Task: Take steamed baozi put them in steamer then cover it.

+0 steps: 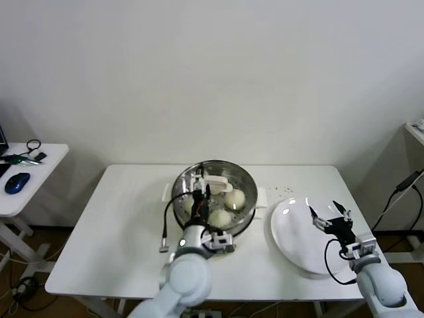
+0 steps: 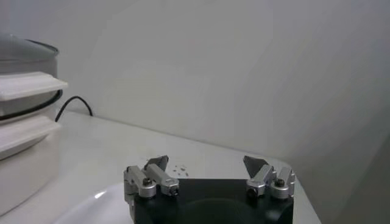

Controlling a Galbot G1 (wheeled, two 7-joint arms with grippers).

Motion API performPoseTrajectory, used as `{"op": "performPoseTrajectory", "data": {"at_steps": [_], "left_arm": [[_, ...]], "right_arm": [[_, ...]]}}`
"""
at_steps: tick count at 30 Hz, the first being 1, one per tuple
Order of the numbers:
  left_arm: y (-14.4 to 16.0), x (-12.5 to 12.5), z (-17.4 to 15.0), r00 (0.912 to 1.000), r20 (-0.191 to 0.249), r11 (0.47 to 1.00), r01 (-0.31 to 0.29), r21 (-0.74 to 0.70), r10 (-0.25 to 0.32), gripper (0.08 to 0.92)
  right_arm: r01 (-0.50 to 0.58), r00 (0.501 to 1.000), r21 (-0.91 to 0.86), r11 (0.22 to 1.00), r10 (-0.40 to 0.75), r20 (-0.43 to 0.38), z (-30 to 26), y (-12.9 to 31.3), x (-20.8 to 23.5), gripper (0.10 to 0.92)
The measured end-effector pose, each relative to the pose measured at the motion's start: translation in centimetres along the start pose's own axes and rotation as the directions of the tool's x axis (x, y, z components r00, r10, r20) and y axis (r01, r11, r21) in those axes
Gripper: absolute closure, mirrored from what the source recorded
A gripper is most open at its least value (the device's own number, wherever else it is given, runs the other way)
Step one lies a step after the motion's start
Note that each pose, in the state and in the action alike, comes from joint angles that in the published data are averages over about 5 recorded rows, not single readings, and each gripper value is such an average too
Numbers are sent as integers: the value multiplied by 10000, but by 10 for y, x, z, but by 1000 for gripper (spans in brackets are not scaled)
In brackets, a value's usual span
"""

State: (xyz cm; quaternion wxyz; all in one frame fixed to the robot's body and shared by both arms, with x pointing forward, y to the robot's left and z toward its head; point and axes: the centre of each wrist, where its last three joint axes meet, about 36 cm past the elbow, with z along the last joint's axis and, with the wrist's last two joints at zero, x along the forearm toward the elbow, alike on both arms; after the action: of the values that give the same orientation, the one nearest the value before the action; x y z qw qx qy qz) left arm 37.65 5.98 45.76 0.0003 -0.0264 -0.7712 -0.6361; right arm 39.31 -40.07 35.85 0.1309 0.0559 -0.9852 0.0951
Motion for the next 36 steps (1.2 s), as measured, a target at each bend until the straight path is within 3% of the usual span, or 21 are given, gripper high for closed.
{"op": "performPoseTrajectory", "data": {"at_steps": [8, 16, 19, 22, 28, 36], "left_arm": [[14, 18, 30, 9998, -77, 9877, -147, 1557, 161, 177], [36, 24, 78, 9944, -952, 9175, -46, 3978, 463, 177], [40, 27, 99, 9911, -1144, 8731, -41, 4876, 686, 177], [42, 32, 119, 9929, -956, 8168, -26, 5770, 708, 177], [34, 42, 156, 9984, -486, 6771, 154, 7357, 302, 177], [14, 56, 193, 9980, -627, 5191, 582, 8527, -90, 177]], "right_arm": [[30, 10000, -65, 10000, -30, -43, -6, 2, -3, 200], [182, 9998, -77, 9998, -182, 27, -11, 8, -10, 200], [260, 9996, -85, 9996, -260, 57, -12, 10, -11, 200], [336, 9994, -101, 9994, -335, 84, -11, 13, -12, 200], [423, 9989, -146, 9990, -420, 196, -9, 17, -11, 200], [509, 9974, -127, 9986, -501, 525, -9, 20, -7, 200]]}}
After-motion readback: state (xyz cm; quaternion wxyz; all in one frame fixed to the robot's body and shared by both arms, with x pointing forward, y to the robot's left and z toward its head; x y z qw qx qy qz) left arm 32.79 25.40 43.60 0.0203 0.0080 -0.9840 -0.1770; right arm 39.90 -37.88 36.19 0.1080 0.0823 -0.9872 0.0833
